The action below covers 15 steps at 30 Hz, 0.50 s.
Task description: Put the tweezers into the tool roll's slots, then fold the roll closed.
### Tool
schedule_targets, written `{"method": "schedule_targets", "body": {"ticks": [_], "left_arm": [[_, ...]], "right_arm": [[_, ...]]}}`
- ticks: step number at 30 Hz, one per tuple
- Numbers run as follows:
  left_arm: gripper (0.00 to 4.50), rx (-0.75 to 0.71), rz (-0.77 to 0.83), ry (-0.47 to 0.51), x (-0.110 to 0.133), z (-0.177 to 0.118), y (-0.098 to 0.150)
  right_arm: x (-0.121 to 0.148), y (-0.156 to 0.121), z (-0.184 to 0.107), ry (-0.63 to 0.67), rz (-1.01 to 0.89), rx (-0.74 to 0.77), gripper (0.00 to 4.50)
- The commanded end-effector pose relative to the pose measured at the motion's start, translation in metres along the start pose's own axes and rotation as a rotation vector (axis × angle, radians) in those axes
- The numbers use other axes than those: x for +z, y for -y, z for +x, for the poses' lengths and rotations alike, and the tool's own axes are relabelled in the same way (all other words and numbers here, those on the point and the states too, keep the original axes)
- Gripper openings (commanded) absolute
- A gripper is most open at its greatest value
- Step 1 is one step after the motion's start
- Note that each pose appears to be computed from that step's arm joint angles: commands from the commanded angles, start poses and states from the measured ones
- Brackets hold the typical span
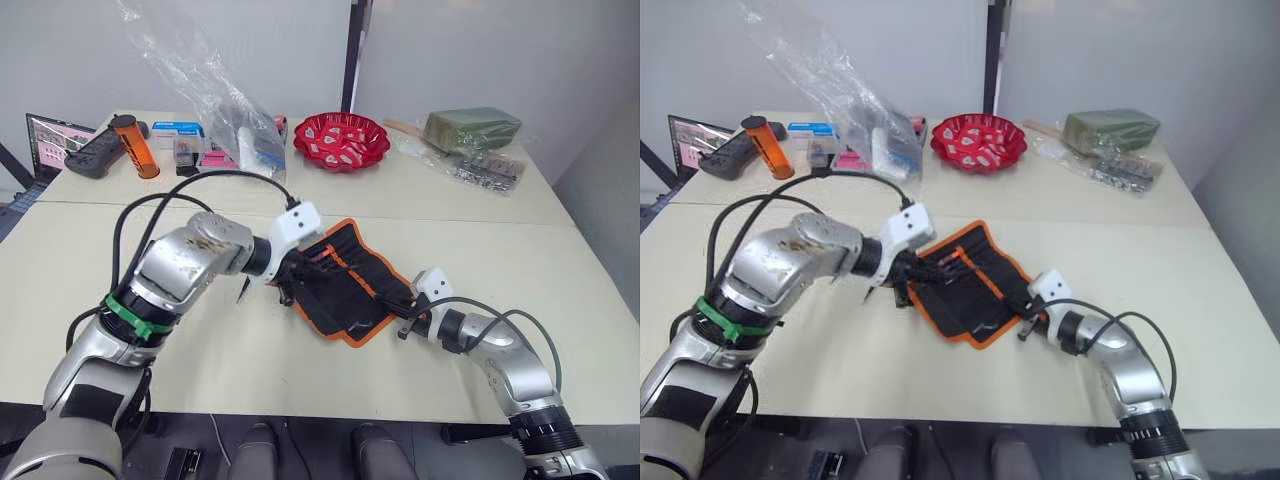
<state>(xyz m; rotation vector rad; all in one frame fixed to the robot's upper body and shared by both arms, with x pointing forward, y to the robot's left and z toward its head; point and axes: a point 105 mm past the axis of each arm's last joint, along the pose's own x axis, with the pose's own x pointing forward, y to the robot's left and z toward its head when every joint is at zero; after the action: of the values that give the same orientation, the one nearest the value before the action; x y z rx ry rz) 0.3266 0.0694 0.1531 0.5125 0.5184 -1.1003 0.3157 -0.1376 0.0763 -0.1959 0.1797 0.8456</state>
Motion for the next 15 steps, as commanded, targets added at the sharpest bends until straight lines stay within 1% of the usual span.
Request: {"method": "schedule_targets", "body": {"ticks": [1,7,15], "left_arm": [[0.00,0.042,-0.009,0.025,0.007,0.003,-0.002],[0.00,0.087,-0.069,0.005,-0.003,0.008,-0.007],[0.00,0.137,-0.058,-0.021,-0.016,0.007,-0.017]], "right_arm": [[-0.026,0.000,-0.005,-0.089,0.043,-0.006,0.03],[-0.021,0.001,-0.004,-0.070,0.057,-0.001,0.03],[-0.021,0.000,-0.003,-0.076,0.051,0.011,0.03]]}}
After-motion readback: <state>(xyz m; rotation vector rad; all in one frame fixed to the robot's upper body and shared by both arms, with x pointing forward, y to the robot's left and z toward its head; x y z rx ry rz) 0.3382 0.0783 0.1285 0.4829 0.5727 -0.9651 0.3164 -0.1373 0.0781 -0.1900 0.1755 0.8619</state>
